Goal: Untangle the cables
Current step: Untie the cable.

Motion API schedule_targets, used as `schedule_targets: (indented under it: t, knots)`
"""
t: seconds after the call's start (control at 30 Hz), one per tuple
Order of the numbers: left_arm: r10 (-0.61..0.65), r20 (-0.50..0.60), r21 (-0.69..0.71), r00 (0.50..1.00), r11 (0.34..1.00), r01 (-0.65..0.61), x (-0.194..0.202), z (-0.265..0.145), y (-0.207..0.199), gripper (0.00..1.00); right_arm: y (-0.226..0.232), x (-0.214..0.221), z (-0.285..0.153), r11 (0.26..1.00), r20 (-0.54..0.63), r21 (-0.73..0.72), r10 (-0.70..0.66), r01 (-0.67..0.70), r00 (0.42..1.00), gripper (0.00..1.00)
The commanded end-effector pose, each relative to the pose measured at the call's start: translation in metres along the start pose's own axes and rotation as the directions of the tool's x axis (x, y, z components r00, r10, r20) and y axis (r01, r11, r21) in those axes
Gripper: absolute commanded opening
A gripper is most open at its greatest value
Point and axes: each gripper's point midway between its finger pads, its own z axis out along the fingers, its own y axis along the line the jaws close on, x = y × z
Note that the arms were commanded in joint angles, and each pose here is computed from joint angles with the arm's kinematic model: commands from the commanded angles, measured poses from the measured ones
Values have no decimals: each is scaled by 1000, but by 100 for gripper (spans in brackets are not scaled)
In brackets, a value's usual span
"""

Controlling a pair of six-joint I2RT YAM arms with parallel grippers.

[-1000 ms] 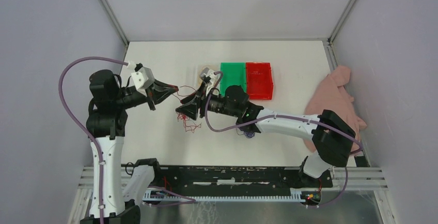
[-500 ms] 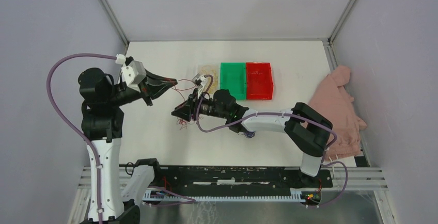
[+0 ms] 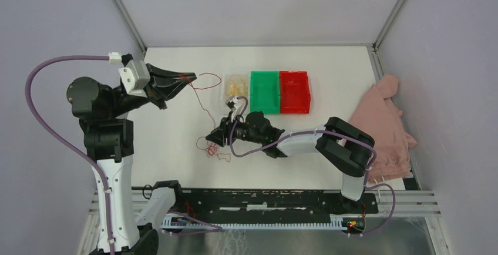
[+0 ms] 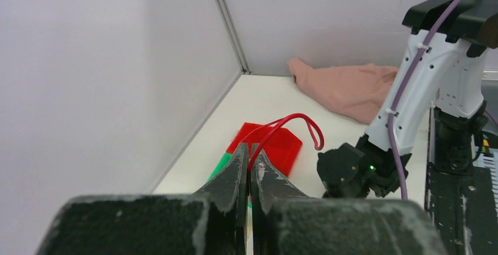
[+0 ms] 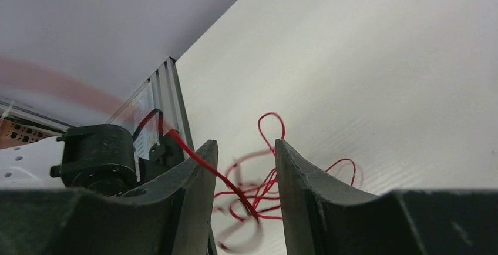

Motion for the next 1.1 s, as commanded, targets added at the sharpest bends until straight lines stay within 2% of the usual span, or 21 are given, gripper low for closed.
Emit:
schedule_targets:
  t: [0.0, 0.3, 0.53, 0.83, 1.07]
  knots:
    - [100, 82, -34, 992, 995, -97, -51, 1, 5, 5, -6, -9, -1, 1000, 65, 6, -21, 21, 998, 48]
    - [260, 168, -133, 951, 962, -239, -115, 3, 25, 5, -13, -5, -4, 1000, 68, 25, -14, 12, 998, 52]
    - [384, 246, -248, 890, 913, -325, -172, -1, 41, 3, -12, -5, -7, 999, 65, 21, -26, 25, 998, 54]
    - [465, 283, -322, 839, 870, -374, -207, -5, 48, 4, -20, 2, -11, 999, 55, 49, -22, 20, 998, 50]
    - [584, 286, -413, 760, 790, -452, -244, -13, 54, 3, -42, 22, -18, 992, 17, 125, -31, 29, 999, 53]
